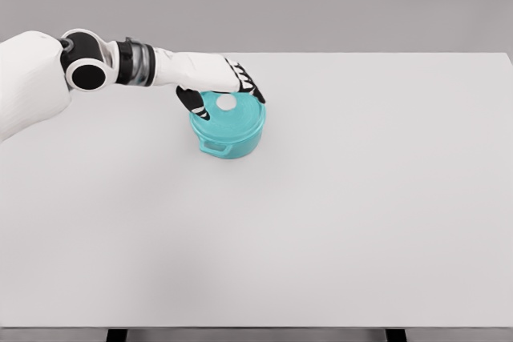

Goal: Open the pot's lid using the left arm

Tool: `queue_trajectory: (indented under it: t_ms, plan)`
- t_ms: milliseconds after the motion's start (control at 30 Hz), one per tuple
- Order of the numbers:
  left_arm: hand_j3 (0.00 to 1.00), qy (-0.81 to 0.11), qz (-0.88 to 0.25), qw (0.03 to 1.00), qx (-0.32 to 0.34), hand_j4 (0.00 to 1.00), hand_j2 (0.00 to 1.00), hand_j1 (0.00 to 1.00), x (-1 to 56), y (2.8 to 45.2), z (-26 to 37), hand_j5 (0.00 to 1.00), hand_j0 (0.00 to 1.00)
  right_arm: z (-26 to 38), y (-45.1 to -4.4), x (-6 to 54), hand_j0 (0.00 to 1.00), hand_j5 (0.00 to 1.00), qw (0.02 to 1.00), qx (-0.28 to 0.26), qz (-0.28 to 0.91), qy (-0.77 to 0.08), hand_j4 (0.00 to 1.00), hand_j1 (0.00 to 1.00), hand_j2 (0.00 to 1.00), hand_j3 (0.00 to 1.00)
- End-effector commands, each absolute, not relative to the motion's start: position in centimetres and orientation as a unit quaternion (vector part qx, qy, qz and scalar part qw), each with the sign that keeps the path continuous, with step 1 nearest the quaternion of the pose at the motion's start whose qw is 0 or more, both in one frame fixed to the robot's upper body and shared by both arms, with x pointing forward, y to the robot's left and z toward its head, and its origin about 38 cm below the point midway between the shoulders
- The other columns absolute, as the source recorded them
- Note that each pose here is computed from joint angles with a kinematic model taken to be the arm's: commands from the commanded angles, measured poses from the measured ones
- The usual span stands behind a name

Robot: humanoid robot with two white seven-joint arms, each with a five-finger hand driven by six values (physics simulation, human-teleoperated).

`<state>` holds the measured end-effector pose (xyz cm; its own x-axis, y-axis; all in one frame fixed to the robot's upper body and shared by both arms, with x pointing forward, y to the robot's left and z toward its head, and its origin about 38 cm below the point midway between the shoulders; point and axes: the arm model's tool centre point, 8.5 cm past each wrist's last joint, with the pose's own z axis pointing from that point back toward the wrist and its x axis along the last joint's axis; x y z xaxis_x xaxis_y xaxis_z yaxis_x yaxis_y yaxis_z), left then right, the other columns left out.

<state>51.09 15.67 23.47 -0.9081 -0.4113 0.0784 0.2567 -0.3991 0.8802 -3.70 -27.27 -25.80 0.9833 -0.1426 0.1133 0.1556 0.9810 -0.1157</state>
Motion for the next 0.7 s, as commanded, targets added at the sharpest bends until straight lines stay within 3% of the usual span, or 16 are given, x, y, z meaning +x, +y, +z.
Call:
queue_trajectory:
  t_ms: [0,500,667]
  plan:
    - [0.85,-0.51,-0.832,0.206,0.078,0.85,0.85,0.85,51.2,16.0,23.5,0.85,0.85,-25.8,-27.3,-3.7,1.0,1.0,0.994,-0.062,-0.075,-0.052,1.0,1.0,1.0,1.0]
    - [0.82,-0.495,-0.836,0.221,0.086,0.82,0.82,0.82,51.9,17.0,22.8,0.82,0.82,-25.8,-27.3,-3.6,1.0,1.0,0.994,-0.062,-0.075,-0.053,1.0,1.0,1.0,1.0]
    - [0.76,-0.496,-0.836,0.218,0.087,0.76,0.76,0.76,51.9,16.8,23.0,0.76,0.76,-25.8,-27.3,-3.6,1.0,1.0,0.994,-0.062,-0.075,-0.053,1.0,1.0,1.0,1.0]
